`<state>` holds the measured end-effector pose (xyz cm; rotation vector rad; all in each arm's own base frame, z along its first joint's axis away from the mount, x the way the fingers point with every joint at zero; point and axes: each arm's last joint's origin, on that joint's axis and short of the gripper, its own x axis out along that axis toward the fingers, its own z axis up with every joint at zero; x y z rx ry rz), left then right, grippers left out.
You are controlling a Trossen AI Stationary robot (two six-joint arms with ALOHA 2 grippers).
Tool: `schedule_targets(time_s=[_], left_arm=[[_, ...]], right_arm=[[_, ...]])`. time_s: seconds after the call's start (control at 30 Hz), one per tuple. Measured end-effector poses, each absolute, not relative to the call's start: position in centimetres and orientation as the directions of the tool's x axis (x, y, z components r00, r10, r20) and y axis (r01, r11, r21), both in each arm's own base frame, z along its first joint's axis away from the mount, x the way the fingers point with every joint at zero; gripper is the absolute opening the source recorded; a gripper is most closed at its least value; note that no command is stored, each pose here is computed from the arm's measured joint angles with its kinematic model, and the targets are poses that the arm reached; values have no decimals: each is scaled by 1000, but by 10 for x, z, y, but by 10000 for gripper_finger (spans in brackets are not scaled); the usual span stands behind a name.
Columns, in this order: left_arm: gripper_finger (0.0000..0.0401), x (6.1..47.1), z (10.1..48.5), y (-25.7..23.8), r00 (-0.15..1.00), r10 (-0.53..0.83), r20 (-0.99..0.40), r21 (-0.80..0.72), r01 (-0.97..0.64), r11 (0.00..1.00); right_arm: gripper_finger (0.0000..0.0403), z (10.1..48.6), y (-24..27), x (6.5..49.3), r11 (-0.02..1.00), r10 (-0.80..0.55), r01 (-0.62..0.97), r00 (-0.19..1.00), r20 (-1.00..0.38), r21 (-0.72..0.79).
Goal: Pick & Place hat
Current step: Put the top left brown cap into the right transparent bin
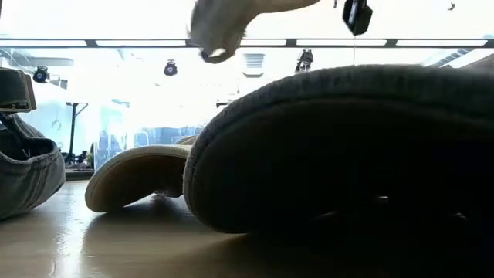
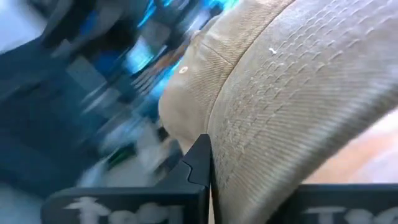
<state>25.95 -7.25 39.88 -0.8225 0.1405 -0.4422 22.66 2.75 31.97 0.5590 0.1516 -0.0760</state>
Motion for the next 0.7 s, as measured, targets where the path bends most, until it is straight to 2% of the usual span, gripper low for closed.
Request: schedule_targets(time_s=[0.07,0.13,0.23,0.3,0.4,0.5,0.6,0.7], left_arm=[[124,257,402,-71,913,-403,56,-698,324,638],[124,256,400,-70,929,-369,26,-680,287,675],[124,254,388,-67,948,-300,-108,-663,157,732],[124,253,377,-65,946,-239,-217,-648,43,760],[124,250,359,-62,909,-152,-388,-621,-136,772],[124,249,346,-60,859,-108,-501,-586,-245,772],[124,250,339,-60,844,-103,-526,-578,-266,772],[124,251,333,-59,837,-101,-538,-583,-283,761]], right_arm=[[13,330,19,216,860,-249,301,952,-175,412],[13,343,12,208,825,-420,458,889,-182,330],[13,351,1,203,771,-525,592,799,-292,233],[13,346,-8,203,712,-558,675,711,-429,193],[13,336,-20,210,648,-520,746,581,-627,153],[13,329,-28,225,662,-383,731,520,-763,166],[13,319,-38,246,678,-258,704,497,-828,211],[13,307,-57,265,668,-190,709,455,-870,225]])
